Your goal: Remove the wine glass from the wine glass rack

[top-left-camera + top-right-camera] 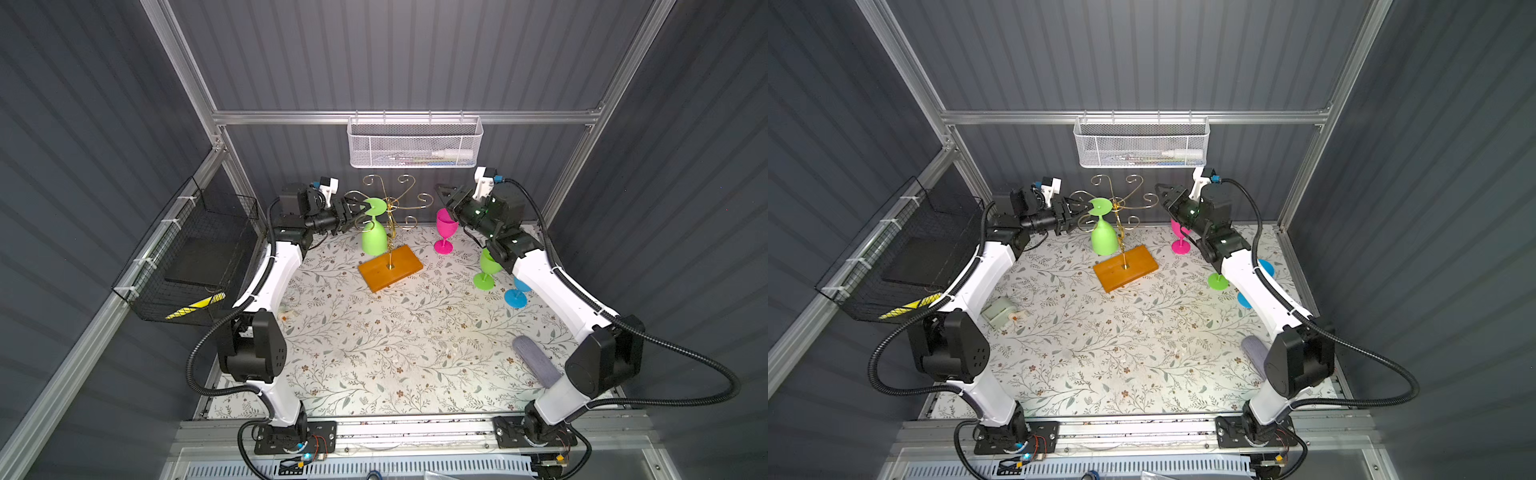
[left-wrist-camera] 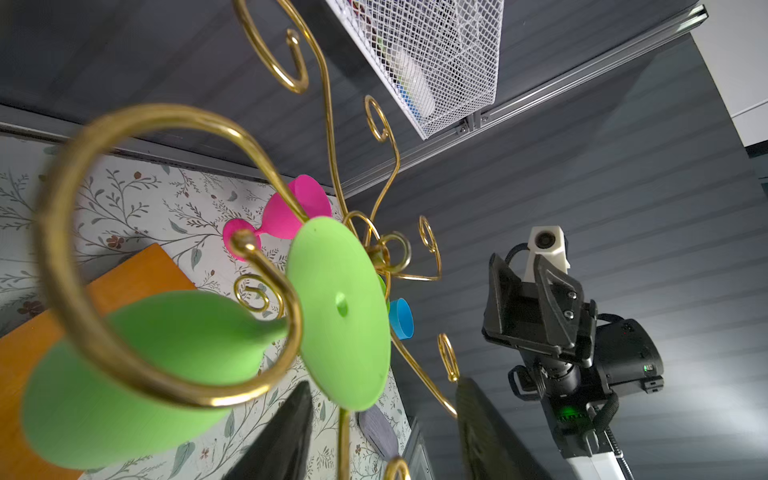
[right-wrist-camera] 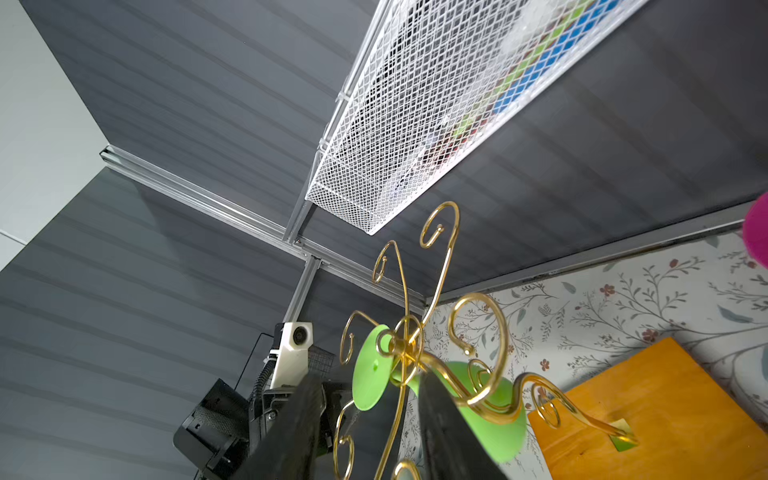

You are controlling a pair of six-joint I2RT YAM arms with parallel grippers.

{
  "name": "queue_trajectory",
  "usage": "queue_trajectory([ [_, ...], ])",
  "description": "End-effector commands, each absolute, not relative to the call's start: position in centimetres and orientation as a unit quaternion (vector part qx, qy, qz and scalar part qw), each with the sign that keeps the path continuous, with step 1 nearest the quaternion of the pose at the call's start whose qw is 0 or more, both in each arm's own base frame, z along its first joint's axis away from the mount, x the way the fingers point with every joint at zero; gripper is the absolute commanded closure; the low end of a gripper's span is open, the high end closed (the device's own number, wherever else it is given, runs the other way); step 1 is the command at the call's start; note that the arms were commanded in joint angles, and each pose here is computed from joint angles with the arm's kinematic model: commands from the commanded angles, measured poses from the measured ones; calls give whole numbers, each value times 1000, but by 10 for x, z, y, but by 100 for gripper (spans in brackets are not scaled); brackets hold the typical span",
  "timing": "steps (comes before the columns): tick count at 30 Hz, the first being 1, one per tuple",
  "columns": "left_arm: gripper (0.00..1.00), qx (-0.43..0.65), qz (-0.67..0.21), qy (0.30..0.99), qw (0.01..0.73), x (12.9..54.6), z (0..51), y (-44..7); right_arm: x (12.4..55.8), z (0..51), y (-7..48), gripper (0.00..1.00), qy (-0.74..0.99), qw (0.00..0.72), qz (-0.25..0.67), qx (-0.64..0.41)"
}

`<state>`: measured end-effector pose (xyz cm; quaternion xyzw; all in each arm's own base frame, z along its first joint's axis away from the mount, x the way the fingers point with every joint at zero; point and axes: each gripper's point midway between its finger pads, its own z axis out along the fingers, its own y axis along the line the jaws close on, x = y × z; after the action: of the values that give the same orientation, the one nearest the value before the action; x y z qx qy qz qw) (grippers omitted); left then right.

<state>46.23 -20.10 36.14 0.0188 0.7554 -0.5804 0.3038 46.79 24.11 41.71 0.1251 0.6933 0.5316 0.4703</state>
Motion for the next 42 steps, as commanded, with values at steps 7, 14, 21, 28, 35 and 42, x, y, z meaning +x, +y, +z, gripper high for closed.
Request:
queue_trajectory([
  [7,46,28,-582,753,306,466,366,-201,456,407,237,51,700,480,517,106],
  [14,52,28,-580,757,300,472,360,-209,439,400,225,44,706,497,494,102],
  [21,53,27,-559,767,313,469,358,-202,421,397,212,41,714,511,468,94],
  [28,46,6,-492,782,381,458,357,-168,405,384,186,37,723,519,443,105],
  [35,42,14,-423,782,457,441,371,-146,388,372,156,32,746,538,383,88],
  [42,36,-37,-311,810,497,427,343,-106,373,355,122,28,775,543,313,79],
])
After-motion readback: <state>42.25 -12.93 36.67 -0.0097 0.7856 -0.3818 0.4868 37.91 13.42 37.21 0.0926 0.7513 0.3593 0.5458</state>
